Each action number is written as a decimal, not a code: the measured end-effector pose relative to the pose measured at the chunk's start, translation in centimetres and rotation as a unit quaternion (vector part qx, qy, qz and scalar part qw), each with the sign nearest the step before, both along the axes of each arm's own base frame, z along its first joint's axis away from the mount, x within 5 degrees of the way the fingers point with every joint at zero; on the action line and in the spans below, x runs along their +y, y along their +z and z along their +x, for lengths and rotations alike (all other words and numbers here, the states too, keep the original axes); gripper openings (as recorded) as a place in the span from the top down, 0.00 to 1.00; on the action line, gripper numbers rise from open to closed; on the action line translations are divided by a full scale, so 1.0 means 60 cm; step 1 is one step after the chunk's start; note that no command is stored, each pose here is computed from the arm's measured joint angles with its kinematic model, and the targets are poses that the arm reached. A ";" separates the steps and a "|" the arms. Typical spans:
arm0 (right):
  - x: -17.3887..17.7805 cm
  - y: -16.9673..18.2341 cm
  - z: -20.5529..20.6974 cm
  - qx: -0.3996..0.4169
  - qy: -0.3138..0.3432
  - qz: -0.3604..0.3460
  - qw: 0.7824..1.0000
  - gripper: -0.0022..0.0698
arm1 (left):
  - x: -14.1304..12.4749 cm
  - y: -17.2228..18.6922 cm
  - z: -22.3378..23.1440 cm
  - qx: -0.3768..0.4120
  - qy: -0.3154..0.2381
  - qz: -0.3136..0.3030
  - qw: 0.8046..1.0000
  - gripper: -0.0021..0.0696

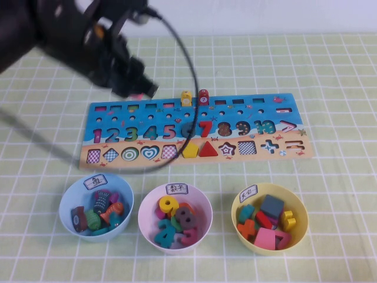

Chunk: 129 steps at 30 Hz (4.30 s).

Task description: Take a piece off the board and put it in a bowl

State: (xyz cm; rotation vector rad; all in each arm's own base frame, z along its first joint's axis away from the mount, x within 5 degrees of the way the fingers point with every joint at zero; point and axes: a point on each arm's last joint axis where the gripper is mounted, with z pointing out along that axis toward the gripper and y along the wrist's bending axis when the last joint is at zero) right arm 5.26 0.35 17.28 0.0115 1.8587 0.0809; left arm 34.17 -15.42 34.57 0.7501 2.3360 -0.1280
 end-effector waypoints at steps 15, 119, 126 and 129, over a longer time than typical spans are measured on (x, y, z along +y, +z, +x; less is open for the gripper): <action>0.000 0.000 0.000 0.000 0.000 0.000 1.000 0.99 | 0.122 -0.050 -0.272 -0.104 0.039 -0.084 0.990 0.71; 0.000 0.000 0.000 0.001 0.000 0.000 1.000 0.99 | 0.231 -0.206 -0.478 -0.294 0.104 -0.148 0.938 0.97; 0.000 -0.001 0.000 0.002 0.000 0.000 1.000 0.99 | 0.244 -0.257 -0.480 -0.318 0.175 -0.146 0.920 0.97; 0.000 -0.001 0.000 0.002 0.000 0.000 1.000 0.99 | 0.248 -0.270 -0.478 -0.314 0.196 -0.138 0.919 0.97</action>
